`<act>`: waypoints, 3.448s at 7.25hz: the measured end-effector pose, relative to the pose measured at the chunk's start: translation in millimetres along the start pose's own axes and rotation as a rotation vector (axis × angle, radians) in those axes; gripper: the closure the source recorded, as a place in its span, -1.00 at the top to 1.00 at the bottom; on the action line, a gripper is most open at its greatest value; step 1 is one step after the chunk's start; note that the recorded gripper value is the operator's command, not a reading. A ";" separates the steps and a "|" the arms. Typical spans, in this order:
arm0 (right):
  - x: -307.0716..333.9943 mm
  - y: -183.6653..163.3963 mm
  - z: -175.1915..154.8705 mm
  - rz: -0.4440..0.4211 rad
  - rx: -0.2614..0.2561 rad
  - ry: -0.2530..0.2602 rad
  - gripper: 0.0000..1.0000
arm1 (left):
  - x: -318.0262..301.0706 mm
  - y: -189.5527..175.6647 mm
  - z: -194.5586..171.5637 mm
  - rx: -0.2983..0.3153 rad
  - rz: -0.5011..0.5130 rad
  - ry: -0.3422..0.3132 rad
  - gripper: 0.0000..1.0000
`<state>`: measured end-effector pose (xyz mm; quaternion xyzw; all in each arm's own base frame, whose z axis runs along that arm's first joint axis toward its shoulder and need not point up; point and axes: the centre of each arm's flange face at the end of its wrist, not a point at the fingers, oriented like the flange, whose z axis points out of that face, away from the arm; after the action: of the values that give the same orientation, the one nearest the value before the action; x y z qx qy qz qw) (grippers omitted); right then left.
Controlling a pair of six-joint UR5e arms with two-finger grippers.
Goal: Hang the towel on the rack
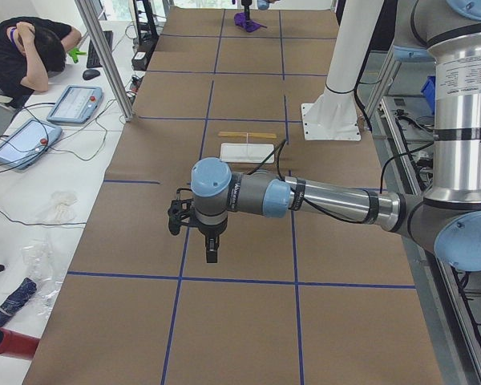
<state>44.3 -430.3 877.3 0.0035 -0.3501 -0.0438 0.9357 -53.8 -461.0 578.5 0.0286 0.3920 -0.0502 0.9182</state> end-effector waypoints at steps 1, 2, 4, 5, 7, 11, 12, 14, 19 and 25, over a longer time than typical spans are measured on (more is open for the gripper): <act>-1.6 -3.2 -2.0 -0.005 0.005 0.001 -1.00 | 0.2 -0.1 -0.1 0.000 0.000 0.000 1.00; -3.8 -7.5 -4.7 -0.012 0.012 0.000 -1.00 | 0.2 -0.1 -0.2 0.000 0.000 0.000 1.00; -7.8 -14.0 -9.7 -0.023 0.024 -0.001 -1.00 | 0.4 -0.5 -0.4 0.001 0.001 0.000 1.00; -10.6 -17.6 -13.1 -0.028 0.031 -0.002 -1.00 | 0.5 -0.4 -0.4 0.001 0.001 0.000 1.00; -20.3 -27.1 -26.7 -0.047 0.062 -0.010 -1.00 | 1.1 -0.9 -0.9 0.002 0.002 0.001 1.00; -38.1 -45.7 -109.5 -0.061 0.228 -0.163 -1.00 | 3.0 -1.2 -2.5 0.005 0.005 0.005 1.00; -46.5 -52.2 -133.0 -0.045 0.261 -0.191 -1.00 | 5.7 -0.8 -4.9 0.008 0.008 0.013 1.00; -106.2 -78.7 -208.0 0.053 0.325 -0.265 -1.00 | 19.9 -10.4 -15.6 0.031 0.033 0.024 1.00; -434.1 -196.1 -327.7 0.254 0.347 -0.459 -1.00 | 198.8 -99.0 -37.6 0.150 0.120 0.118 1.00; -704.7 -121.9 -316.9 0.465 0.510 -0.734 -1.00 | 446.3 -63.9 -3.6 -0.008 -0.465 0.529 1.00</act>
<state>-287.0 -499.8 172.1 0.1381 -0.6471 0.2542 0.7054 243.2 -555.3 252.7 -0.0528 0.6126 -0.2474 0.7488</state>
